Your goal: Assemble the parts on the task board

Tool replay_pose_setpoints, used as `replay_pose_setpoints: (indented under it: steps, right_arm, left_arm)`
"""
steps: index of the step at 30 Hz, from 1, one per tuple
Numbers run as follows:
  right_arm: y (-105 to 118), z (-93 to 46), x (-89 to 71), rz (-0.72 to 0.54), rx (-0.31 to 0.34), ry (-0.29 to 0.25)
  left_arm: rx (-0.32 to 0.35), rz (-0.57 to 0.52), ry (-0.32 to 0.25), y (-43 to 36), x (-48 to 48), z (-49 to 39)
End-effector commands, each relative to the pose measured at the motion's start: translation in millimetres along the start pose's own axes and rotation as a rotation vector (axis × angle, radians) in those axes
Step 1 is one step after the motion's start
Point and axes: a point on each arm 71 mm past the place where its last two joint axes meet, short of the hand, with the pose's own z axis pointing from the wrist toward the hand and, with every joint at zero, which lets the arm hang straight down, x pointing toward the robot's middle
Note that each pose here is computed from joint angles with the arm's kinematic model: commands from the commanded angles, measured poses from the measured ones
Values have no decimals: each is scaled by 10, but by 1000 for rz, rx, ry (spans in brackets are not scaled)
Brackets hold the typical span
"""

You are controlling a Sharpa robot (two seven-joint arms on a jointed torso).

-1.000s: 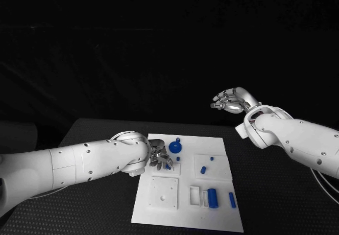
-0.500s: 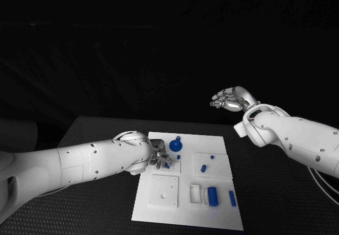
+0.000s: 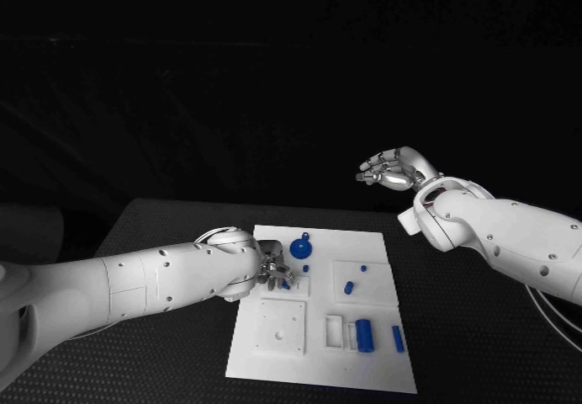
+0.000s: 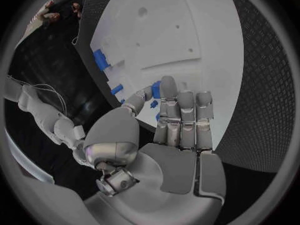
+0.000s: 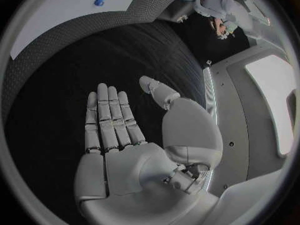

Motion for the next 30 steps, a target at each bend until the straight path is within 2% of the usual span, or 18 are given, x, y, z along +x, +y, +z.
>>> replay_pose_setpoints:
  steps: [1,13,30]
  right_arm:
    - [13,-3,15,5,-6,15]
    - [21,-5,24,7,-7,19]
    - [27,-2,39,8,-7,27]
  left_arm:
    - [14,14,-30,-24,-14,2]
    - [17,25,-50,-16,-25,10]
    - [15,35,-27,-16,20,28]
